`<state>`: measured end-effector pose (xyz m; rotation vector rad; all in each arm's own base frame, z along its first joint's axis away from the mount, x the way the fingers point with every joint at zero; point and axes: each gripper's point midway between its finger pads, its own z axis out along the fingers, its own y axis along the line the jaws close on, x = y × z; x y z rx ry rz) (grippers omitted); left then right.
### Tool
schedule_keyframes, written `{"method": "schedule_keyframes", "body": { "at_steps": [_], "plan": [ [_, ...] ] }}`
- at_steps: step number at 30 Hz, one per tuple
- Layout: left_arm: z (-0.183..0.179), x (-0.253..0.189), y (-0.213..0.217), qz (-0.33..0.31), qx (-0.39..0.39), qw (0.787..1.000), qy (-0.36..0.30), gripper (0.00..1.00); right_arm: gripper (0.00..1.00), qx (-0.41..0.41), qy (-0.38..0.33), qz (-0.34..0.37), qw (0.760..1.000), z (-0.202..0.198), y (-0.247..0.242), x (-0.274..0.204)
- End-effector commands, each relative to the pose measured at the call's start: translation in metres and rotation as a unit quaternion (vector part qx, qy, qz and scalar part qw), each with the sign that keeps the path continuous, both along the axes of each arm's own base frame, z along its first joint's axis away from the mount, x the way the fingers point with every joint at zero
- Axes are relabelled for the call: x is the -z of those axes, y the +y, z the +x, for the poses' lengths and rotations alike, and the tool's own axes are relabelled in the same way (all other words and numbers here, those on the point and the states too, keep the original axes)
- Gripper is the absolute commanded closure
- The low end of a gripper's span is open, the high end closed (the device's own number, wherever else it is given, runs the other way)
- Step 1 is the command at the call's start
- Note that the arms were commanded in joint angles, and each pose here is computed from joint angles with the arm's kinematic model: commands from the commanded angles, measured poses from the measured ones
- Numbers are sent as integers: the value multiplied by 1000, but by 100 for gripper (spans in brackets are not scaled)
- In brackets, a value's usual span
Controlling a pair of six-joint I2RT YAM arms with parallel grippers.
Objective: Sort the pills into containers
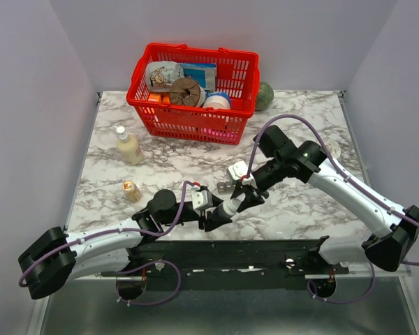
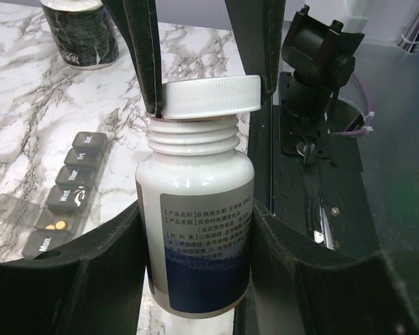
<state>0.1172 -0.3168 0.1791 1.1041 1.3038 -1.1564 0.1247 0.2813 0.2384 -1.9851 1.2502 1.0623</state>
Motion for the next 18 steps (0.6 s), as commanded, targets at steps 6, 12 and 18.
{"method": "schedule_keyframes", "body": {
  "at_steps": [6,12,18],
  "plan": [
    [-10,-36,-1,-52,23,998,-28,100,81,31,-43,-19,998,20,6,3],
    [-10,-38,2,-58,17,998,-29,100,81,41,-48,-26,998,22,3,5],
    [-10,-40,2,-62,18,997,-30,100,81,44,-44,-28,998,23,4,7]
  ]
}}
